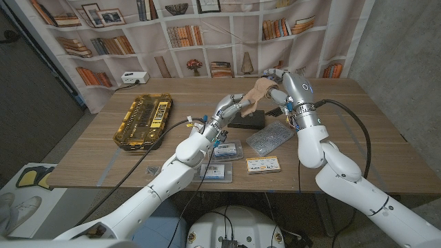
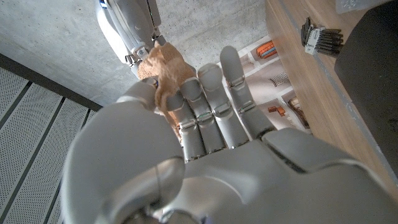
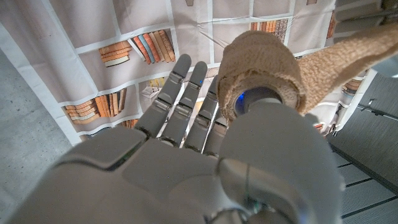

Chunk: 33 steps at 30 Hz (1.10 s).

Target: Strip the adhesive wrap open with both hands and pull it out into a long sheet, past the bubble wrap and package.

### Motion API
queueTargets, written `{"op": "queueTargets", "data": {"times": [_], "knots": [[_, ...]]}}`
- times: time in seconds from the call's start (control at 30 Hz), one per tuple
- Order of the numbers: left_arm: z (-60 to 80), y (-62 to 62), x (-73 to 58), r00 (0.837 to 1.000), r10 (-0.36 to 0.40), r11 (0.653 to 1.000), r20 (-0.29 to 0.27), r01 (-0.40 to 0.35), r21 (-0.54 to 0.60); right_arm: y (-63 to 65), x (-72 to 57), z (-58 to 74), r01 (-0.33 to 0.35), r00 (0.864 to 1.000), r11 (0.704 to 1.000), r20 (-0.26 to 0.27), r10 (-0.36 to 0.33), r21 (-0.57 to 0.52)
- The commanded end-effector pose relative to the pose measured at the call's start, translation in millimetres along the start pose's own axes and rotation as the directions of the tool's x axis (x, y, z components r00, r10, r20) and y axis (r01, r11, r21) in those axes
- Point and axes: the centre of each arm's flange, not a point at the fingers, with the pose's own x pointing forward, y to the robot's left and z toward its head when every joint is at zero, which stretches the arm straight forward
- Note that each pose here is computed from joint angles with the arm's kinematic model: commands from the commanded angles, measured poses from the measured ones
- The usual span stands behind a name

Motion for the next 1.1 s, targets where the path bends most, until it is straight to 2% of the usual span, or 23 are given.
{"op": "queueTargets", "data": {"times": [0.03,0.27,0.7,1.1], "knots": [[3.5,1.4,-3.1,1.000,-0.007,1.000,-0.008,0.007,0.013,10.7,-6.0,1.4,0.119,0.993,0.992,-0.006,-0.119,0.047],[7.3,2.6,-4.6,1.000,-0.011,1.000,-0.018,0.011,0.025,19.0,-7.6,1.6,0.161,0.987,0.982,-0.023,-0.160,0.099],[5.6,2.3,-6.5,0.999,-0.019,1.000,-0.032,0.020,0.018,23.6,-9.0,-7.9,0.166,0.985,0.973,-0.083,-0.154,0.161],[0.8,1.2,-19.9,0.999,-0.012,1.000,-0.051,0.012,0.001,23.6,-7.7,-18.7,0.186,0.977,0.956,-0.150,-0.154,0.228]]}}
